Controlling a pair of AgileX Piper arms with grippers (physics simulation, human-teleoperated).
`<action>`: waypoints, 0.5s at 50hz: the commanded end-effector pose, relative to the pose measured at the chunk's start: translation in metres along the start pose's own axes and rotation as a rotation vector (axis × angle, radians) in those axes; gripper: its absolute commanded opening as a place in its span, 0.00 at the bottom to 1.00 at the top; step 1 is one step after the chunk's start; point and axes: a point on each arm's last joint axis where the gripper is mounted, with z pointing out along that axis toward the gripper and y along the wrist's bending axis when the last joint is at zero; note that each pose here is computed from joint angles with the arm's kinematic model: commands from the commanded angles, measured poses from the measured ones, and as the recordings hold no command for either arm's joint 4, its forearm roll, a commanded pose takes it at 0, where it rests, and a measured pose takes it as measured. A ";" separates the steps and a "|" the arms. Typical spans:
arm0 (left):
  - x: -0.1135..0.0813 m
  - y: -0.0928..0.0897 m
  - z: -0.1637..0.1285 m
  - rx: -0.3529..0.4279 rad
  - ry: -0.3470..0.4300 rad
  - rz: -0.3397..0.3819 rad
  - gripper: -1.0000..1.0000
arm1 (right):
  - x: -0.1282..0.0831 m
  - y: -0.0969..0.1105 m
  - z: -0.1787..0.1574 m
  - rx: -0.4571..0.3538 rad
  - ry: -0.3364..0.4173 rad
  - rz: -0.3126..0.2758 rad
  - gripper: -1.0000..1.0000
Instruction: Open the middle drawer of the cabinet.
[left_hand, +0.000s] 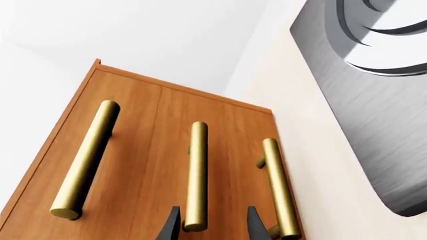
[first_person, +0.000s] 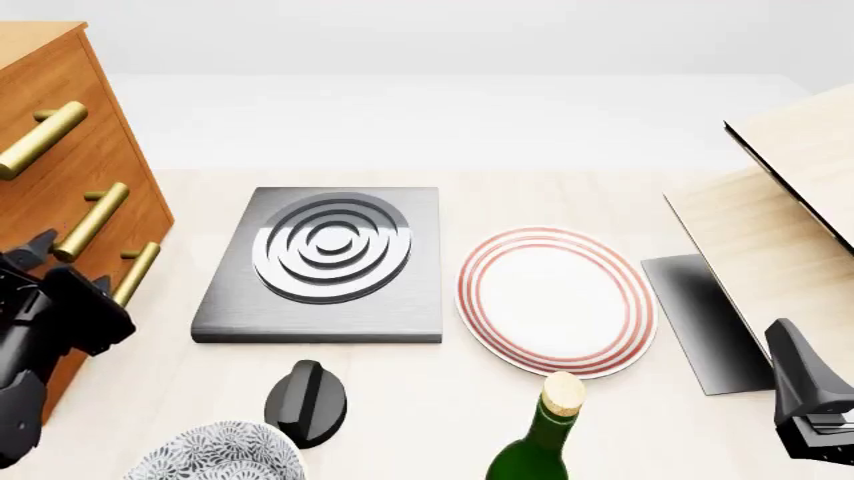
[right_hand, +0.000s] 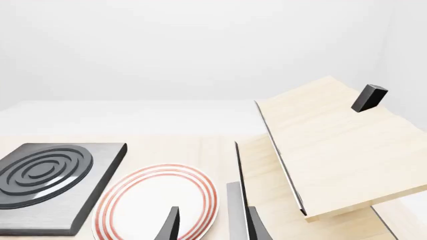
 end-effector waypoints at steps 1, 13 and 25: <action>0.023 0.002 0.009 -0.020 0.106 -0.054 1.00 | 0.001 0.000 0.000 -0.002 -0.002 -0.002 1.00; 0.027 0.002 0.009 -0.021 0.123 -0.055 0.00 | 0.001 0.000 0.000 -0.002 -0.002 -0.002 1.00; 0.028 0.002 0.005 -0.021 0.130 -0.055 0.00 | 0.001 0.000 0.000 -0.002 -0.002 -0.002 1.00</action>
